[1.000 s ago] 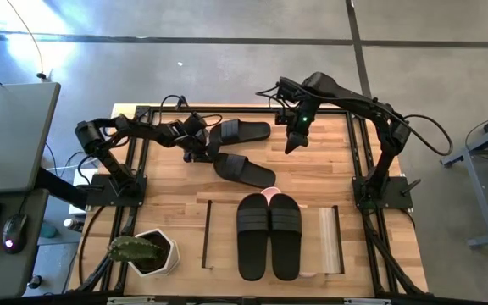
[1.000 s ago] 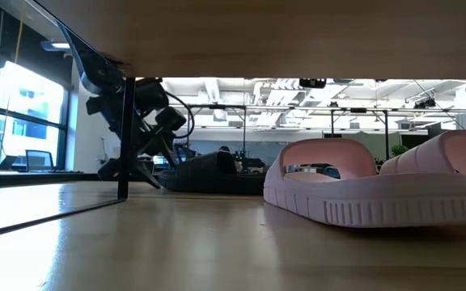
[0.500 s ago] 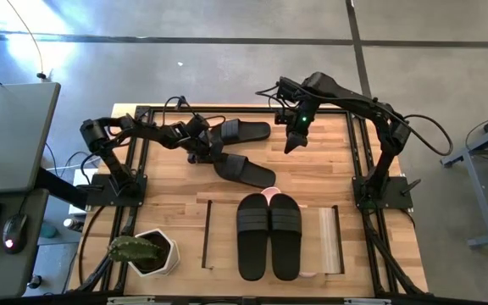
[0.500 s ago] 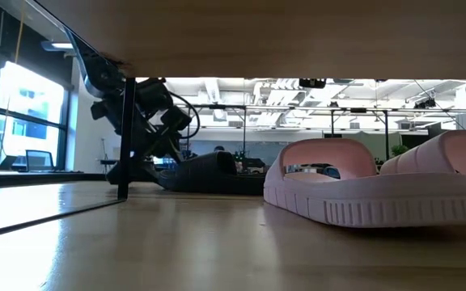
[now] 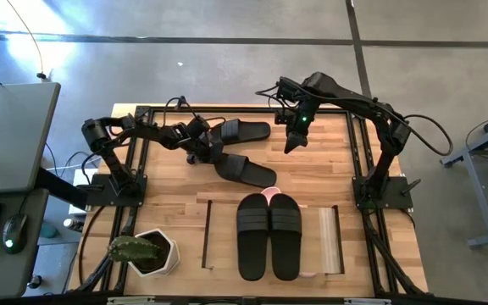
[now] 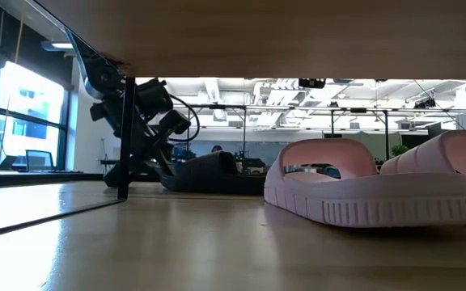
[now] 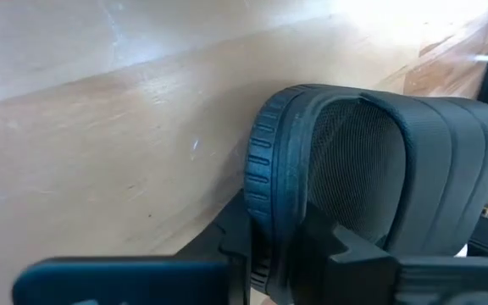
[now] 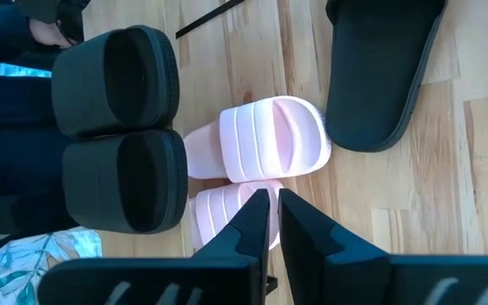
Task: Pick and place slides into the shelf
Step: Put the black slipper under the shelf
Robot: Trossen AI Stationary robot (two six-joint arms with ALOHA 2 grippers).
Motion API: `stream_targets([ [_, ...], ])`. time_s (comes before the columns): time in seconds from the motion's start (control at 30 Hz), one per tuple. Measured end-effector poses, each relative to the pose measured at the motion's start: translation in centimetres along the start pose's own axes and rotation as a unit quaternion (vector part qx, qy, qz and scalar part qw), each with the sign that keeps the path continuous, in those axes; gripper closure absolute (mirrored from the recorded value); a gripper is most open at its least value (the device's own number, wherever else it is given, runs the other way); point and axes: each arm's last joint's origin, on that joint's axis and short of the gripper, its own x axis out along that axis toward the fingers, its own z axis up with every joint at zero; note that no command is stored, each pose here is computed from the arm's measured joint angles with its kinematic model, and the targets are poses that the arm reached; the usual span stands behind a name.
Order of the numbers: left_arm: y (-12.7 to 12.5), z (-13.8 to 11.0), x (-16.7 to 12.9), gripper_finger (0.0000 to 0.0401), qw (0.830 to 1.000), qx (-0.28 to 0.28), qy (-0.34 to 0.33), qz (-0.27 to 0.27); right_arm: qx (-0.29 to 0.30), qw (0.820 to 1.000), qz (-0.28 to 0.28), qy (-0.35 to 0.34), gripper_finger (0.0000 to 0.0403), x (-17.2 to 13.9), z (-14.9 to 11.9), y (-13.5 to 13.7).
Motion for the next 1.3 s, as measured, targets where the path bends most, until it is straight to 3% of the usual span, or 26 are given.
stream_targets([
  [0.43, -3.5, -0.2, -3.8, 0.0372, 0.994, 0.047, -0.060, -0.084, 0.000, 1.000, -0.002, 0.000, 0.0382, 0.0, 0.0, 0.0],
  [0.8, -8.4, -1.0, -9.9, 0.0372, 0.972, 0.110, -0.127, -0.166, -0.035, 0.999, -0.015, -0.031, 0.0382, -2.4, 0.1, 1.5],
  [0.93, -10.2, -0.9, -12.9, 0.0372, 0.974, 0.136, -0.129, -0.131, -0.058, 0.996, -0.028, -0.064, 0.0382, -4.4, -0.5, 3.2],
  [1.3, -16.7, -0.7, -20.5, 0.0372, 0.963, 0.248, -0.070, 0.079, -0.098, 0.984, -0.059, -0.137, 0.0382, -8.0, -2.8, 6.3],
])
